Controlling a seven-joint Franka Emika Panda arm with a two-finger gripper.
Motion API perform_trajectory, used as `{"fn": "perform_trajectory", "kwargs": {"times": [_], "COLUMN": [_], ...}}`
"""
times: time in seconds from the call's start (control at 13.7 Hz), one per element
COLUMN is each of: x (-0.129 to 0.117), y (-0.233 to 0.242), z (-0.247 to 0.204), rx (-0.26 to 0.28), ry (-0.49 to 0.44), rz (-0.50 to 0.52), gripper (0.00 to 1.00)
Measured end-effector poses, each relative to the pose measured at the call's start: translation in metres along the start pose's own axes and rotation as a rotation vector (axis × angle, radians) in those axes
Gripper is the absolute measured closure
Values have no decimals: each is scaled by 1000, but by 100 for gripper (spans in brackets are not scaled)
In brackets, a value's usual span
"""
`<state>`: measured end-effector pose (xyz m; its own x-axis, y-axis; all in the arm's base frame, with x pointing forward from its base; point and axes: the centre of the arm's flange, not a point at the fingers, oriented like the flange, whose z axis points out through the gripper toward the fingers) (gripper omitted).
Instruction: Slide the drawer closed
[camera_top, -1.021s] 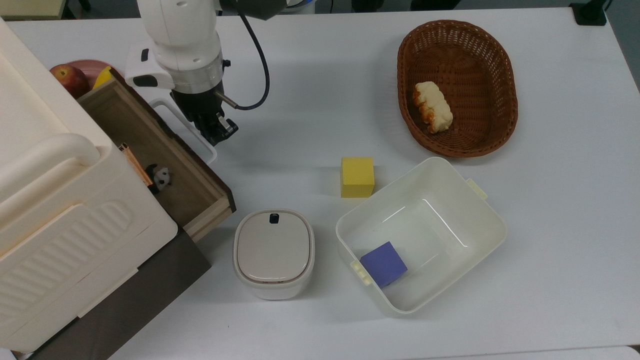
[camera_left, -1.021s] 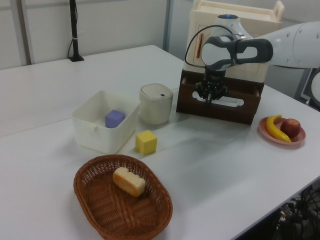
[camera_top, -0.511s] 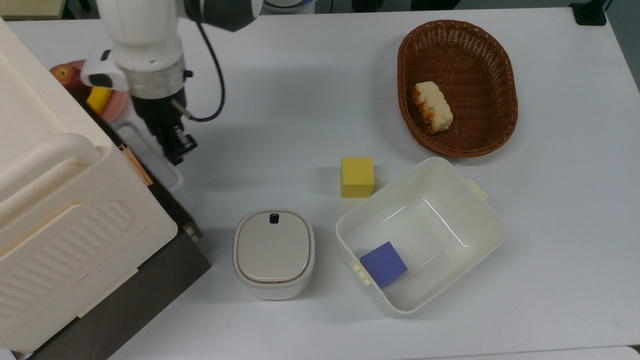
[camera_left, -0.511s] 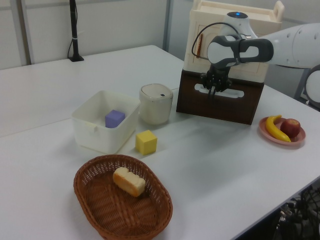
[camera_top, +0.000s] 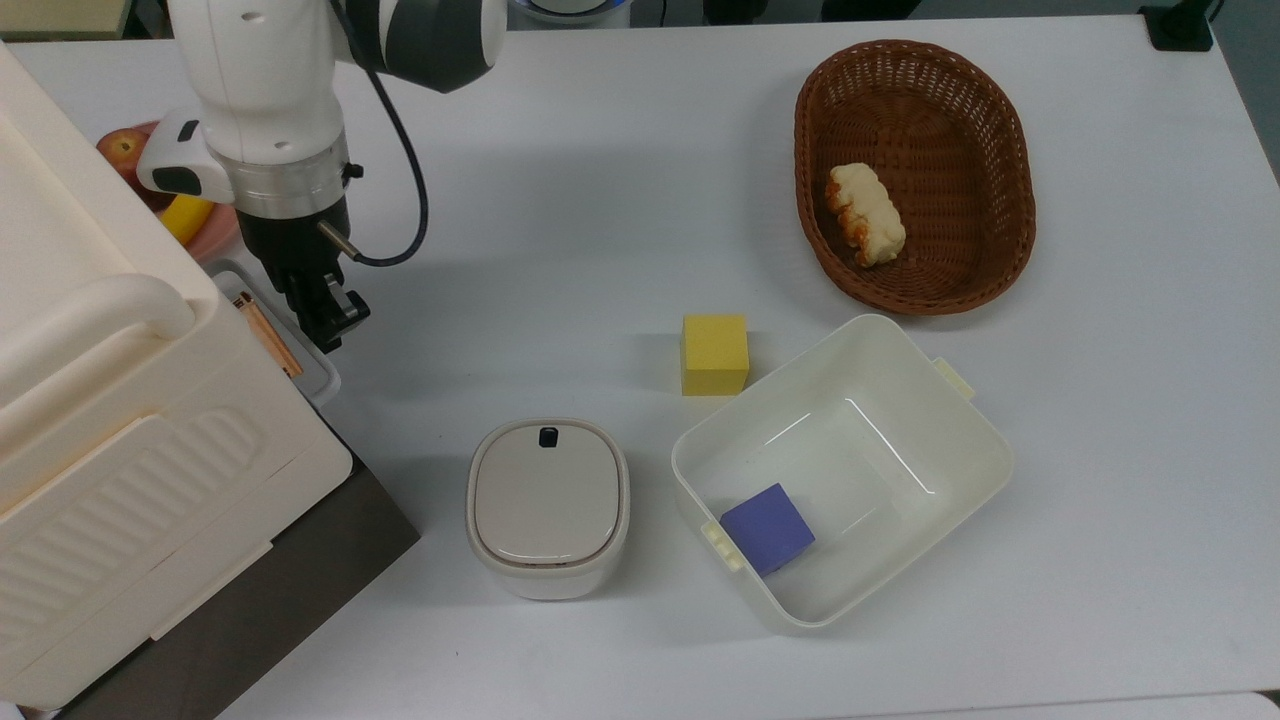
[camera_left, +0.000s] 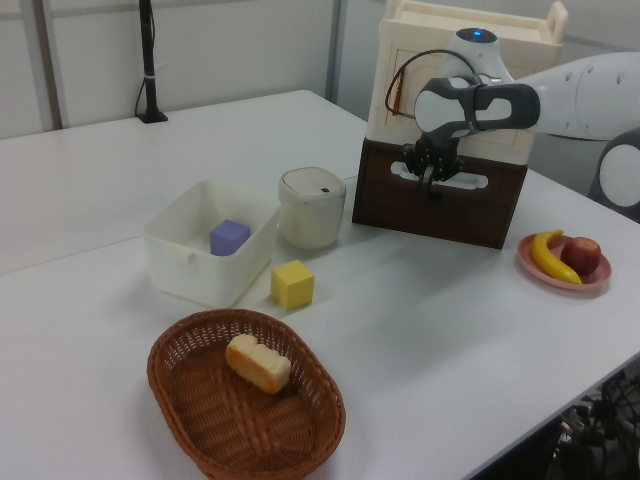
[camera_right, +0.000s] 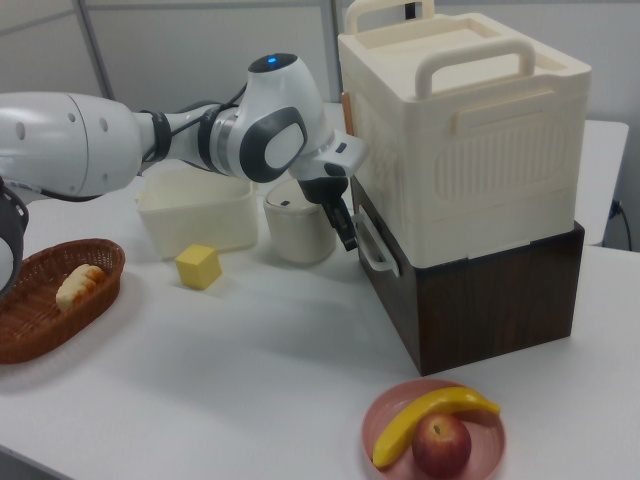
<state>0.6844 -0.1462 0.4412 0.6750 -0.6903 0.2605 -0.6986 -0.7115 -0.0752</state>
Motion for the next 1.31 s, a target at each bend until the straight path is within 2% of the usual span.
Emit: {"fn": "perform_trajectory", "kwargs": {"times": [0.15, 0.29, 0.44, 0.66, 0.73, 0.88, 0.95, 1.31], "x": [-14, -47, -70, -73, -71, -72, -73, -73], "y": [-9, -36, -58, -64, -60, -54, -51, -49], "z": [1, -4, -20, -53, -73, -93, -102, -112], "rx": [-37, -77, -74, -36, -21, -21, -20, -4], "ry": [-65, -166, -195, -166, -145, -154, -156, -154], "rz": [-114, -286, -418, -583, -619, -641, -648, -641], "gripper": [78, 70, 67, 38, 22, 3, 0, 0]}}
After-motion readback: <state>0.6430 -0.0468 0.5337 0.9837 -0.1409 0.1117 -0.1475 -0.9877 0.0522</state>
